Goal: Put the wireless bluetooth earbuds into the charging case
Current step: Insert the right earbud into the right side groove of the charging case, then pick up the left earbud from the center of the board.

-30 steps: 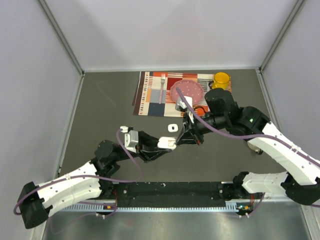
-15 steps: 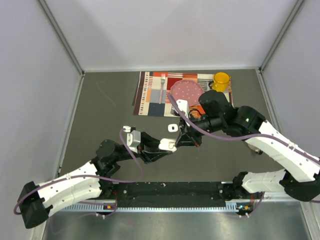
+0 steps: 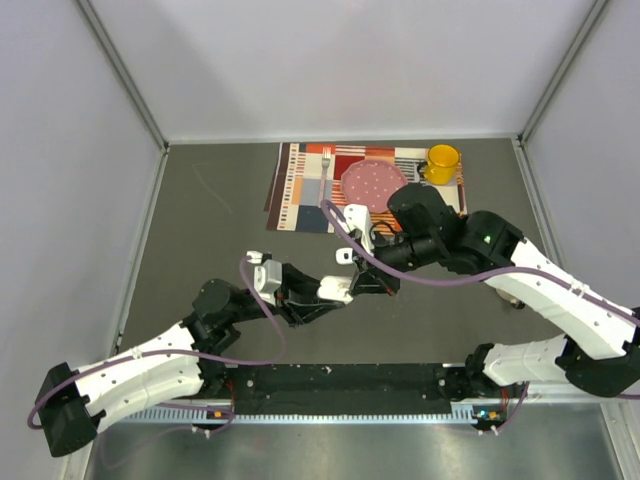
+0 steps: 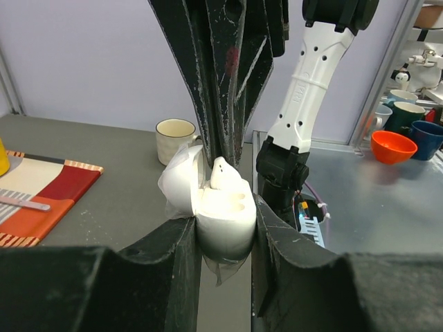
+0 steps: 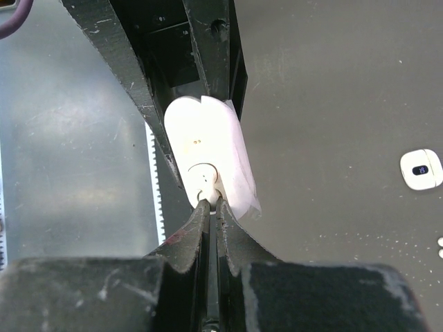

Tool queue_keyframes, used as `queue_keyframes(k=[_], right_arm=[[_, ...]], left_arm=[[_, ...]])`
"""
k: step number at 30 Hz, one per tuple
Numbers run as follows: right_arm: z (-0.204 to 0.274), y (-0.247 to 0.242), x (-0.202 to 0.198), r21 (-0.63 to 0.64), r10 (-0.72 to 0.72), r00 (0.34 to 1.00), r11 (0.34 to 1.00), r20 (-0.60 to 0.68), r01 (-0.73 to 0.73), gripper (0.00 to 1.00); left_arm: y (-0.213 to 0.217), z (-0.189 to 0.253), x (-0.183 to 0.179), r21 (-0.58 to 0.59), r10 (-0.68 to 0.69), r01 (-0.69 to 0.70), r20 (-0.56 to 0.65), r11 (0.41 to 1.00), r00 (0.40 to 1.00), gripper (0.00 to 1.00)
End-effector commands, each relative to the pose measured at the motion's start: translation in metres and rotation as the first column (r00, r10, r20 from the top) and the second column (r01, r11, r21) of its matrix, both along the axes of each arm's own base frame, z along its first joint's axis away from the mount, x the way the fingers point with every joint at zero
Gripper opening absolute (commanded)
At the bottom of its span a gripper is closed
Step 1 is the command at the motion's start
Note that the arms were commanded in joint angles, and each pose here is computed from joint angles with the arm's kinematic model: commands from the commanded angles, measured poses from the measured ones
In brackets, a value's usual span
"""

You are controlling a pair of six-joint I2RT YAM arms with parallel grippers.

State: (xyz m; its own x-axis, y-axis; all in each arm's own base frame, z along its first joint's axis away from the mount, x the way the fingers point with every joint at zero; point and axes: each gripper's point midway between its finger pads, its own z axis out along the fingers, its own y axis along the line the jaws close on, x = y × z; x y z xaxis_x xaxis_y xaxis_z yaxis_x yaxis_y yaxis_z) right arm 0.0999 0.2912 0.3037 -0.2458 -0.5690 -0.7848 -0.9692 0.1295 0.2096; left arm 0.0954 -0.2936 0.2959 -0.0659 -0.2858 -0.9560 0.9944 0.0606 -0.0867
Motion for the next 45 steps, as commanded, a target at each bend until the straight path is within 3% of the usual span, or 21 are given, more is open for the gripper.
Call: queue_keyframes(k=[1, 10, 22, 33, 42, 45], right_arm=[[0.008, -0.005, 0.000, -0.012, 0.008, 0.999, 1.000, 0.046, -0.007, 0.00], [-0.006, 0.000, -0.003, -0.065, 0.015, 1.000, 0.998, 0.007, -0.014, 0.01], [0.002, -0.005, 0.004, -0.065, -0.033, 0.997, 0.997, 0.064, 0.037, 0.22], [0.026, -0.017, 0.007, 0.013, -0.086, 0.987, 0.996, 0.133, 0.085, 0.32], [0.041, -0.027, 0.018, 0.102, -0.199, 0.961, 0.978, 0.192, 0.182, 0.49], [0.044, -0.035, 0.032, 0.131, -0.299, 0.929, 0.952, 0.219, 0.276, 0.64]], left_arm=[[0.007, 0.039, -0.005, -0.127, 0.008, 0.003, 0.086, 0.992, 0.996, 0.00], [0.007, 0.042, -0.004, -0.132, 0.012, 0.000, 0.093, 0.991, 0.996, 0.00], [0.008, 0.040, -0.003, -0.134, 0.022, -0.010, 0.088, 0.991, 0.996, 0.00], [0.009, 0.039, -0.003, -0.133, 0.027, -0.015, 0.087, 0.991, 0.996, 0.00], [0.013, 0.038, -0.002, -0.138, 0.045, -0.034, 0.081, 0.990, 0.996, 0.00], [0.015, 0.039, -0.003, -0.141, 0.051, -0.039, 0.083, 0.989, 0.995, 0.00]])
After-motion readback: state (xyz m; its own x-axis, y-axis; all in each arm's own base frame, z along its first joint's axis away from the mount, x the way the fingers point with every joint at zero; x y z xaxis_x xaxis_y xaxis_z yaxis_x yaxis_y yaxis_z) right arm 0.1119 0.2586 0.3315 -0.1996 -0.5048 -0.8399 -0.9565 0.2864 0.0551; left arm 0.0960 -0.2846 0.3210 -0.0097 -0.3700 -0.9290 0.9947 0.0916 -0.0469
